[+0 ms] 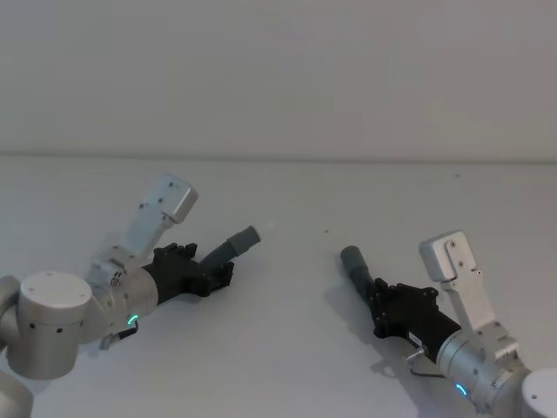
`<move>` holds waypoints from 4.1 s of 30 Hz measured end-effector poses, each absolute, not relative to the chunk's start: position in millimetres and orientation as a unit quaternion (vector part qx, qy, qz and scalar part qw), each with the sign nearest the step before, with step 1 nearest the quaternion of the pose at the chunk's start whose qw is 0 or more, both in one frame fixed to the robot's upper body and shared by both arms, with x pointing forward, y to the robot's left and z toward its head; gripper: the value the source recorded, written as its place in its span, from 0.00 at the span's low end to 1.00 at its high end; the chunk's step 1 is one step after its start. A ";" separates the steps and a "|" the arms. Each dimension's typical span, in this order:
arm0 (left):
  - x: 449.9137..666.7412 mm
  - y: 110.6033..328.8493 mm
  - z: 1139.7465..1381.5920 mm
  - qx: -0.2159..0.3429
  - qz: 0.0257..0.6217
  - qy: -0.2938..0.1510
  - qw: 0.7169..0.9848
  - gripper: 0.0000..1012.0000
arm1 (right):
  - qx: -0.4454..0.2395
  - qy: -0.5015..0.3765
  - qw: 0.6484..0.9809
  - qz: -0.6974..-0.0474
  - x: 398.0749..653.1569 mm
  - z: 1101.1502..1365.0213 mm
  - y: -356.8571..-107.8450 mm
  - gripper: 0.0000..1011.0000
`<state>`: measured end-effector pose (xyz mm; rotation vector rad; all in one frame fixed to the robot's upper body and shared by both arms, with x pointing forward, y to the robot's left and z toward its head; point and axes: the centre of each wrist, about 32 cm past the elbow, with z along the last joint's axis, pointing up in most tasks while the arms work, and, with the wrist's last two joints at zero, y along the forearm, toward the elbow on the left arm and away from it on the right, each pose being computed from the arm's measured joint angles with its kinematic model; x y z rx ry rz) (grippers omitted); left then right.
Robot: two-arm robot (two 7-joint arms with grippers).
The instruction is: Use both hands to pick up one end of the pipe from the table, align the ends, and insert them.
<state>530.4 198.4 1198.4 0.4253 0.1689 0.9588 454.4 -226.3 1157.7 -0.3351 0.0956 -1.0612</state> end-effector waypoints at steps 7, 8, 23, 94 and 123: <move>530.4 198.4 1198.4 0.203 0.457 0.081 0.862 0.72 | -0.159 0.045 0.848 -0.503 454.4 1157.7 -226.3 0.07; 530.4 198.4 1198.4 0.203 0.457 0.081 0.862 0.71 | -0.159 0.045 0.848 -0.503 454.4 1157.7 -226.3 0.07; 530.4 198.4 1198.4 0.203 0.457 0.080 0.862 0.61 | -0.159 0.045 0.848 -0.503 454.4 1157.7 -226.3 0.07; 530.6 198.6 1198.8 0.204 0.456 0.079 0.862 0.31 | -0.159 0.045 0.848 -0.503 454.4 1157.7 -226.4 0.07; 542.6 212.3 1235.0 0.249 0.378 -0.066 0.889 0.31 | -0.153 0.032 0.850 -0.503 453.3 1157.9 -227.6 0.07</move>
